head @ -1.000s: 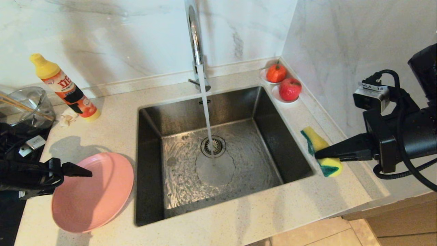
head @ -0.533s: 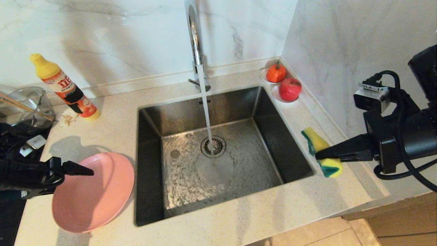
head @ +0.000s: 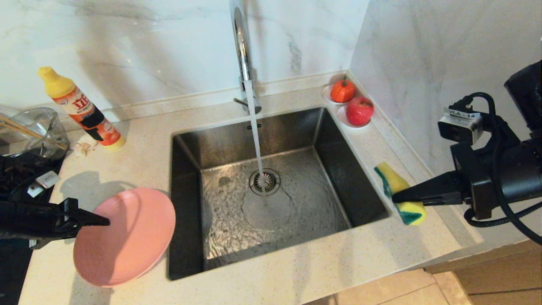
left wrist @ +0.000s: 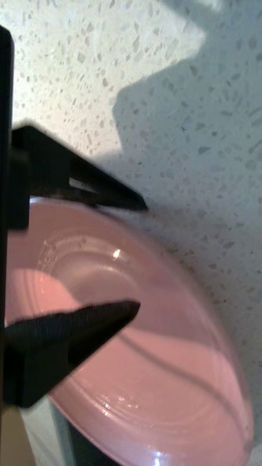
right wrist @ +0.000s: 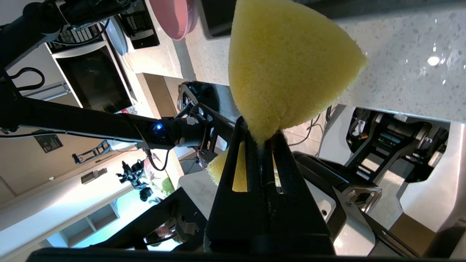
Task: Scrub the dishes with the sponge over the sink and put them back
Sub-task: Wash the plate
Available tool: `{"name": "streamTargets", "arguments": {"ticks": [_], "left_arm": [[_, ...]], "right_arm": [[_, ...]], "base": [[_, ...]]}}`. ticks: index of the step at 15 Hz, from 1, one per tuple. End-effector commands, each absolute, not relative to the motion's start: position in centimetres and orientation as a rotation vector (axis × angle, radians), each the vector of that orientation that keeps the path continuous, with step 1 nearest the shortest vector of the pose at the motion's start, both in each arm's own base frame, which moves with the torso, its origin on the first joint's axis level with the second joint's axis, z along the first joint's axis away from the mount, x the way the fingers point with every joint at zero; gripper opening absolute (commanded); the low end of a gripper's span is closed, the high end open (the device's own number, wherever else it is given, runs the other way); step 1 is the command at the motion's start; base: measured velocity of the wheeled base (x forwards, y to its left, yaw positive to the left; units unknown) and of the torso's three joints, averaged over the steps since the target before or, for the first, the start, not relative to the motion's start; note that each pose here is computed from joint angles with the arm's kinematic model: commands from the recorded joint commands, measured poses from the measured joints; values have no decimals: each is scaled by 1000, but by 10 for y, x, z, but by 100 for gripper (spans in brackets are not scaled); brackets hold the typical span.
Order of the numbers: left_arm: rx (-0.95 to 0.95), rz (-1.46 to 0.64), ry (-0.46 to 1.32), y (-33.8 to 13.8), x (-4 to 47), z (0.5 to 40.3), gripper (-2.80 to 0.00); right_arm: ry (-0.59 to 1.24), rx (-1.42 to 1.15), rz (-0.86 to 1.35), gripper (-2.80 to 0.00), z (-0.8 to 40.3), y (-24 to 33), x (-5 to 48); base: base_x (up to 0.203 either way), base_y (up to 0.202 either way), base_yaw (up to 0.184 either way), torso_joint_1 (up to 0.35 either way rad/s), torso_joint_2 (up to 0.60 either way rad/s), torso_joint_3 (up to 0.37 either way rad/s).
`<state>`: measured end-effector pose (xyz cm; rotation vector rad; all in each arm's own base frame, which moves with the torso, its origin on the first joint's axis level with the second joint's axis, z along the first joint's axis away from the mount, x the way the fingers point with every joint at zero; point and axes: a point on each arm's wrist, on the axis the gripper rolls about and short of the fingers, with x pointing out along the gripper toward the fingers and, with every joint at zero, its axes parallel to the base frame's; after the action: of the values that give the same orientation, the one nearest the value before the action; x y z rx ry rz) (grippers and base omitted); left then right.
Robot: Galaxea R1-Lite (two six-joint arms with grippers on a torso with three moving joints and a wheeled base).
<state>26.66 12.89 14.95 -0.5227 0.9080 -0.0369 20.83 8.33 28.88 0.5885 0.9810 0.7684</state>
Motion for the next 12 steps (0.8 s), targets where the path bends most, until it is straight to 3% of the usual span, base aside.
{"name": "streamTargets", "arguments": {"ticks": [1, 8, 12], "left_arm": [[-518, -24, 911, 131, 268, 143, -280], [-504, -14, 871, 132, 268, 155, -280], [-487, -10, 730, 121, 250, 201, -280]], "right_arm": [[991, 595, 764, -280, 287, 82, 206], [991, 602, 750, -280, 286, 79, 208], [987, 601, 753, -280, 287, 79, 207]], "base": [[0, 0, 0, 0, 0, 0], [0, 0, 0, 0, 0, 0], [0, 0, 0, 0, 0, 0]]}}
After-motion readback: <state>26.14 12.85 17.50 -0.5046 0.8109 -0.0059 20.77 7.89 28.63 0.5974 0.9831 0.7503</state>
